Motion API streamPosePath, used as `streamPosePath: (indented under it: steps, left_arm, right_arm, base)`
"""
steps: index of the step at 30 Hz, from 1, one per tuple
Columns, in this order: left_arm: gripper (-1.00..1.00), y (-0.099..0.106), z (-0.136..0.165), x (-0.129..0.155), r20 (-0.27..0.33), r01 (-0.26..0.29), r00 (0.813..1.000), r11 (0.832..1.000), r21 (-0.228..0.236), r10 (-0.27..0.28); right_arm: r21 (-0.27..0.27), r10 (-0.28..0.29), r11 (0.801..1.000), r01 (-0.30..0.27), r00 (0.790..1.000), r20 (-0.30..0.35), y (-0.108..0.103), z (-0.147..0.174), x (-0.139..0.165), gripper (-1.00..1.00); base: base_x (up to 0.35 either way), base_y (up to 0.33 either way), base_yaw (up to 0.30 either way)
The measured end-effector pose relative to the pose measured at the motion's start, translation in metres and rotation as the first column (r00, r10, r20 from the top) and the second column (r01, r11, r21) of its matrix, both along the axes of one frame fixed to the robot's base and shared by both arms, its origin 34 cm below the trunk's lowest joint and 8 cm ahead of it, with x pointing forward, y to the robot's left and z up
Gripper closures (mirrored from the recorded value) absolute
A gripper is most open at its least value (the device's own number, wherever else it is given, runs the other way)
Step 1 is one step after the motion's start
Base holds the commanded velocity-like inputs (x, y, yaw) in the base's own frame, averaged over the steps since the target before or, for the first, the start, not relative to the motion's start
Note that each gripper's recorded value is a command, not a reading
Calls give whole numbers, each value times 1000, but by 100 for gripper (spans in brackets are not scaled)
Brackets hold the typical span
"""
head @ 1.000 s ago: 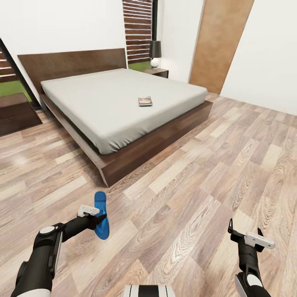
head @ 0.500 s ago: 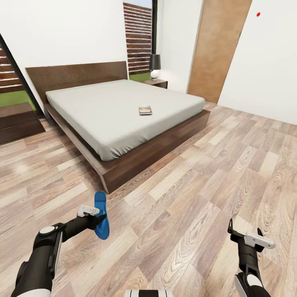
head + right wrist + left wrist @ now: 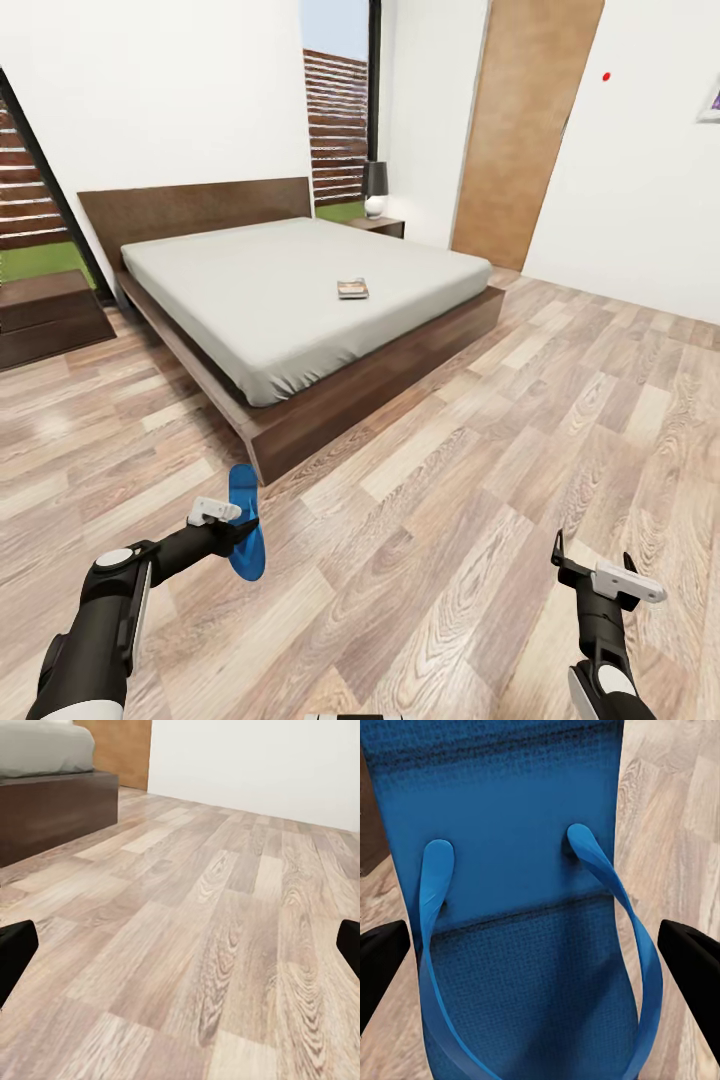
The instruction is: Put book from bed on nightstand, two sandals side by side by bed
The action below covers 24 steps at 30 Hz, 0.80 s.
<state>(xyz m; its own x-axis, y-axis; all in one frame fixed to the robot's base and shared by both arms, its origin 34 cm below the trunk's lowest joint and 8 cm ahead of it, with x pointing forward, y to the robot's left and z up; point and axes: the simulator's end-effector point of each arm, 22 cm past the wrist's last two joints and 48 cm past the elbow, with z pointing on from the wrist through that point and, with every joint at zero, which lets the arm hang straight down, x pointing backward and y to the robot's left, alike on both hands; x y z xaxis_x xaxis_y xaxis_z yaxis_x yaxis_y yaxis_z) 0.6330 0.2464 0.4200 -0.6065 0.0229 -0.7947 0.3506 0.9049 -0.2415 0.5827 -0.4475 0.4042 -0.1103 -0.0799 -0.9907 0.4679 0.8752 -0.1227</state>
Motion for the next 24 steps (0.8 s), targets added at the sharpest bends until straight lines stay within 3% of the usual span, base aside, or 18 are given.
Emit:
streamPosePath:
  steps: [13,24]
  left_arm:
    - [100,-1,31,3,53,1,999,1000,0,-1]
    - [100,-4,53,4,88,8,996,1000,-3,-8]
  right_arm:
    - [3,-3,1000,2,999,52,1,27,4,-100]
    - [23,-19,1000,18,1000,2,-1,11,-12,-100]
  base:
    - [0,0,0]
    - [0,0,0]
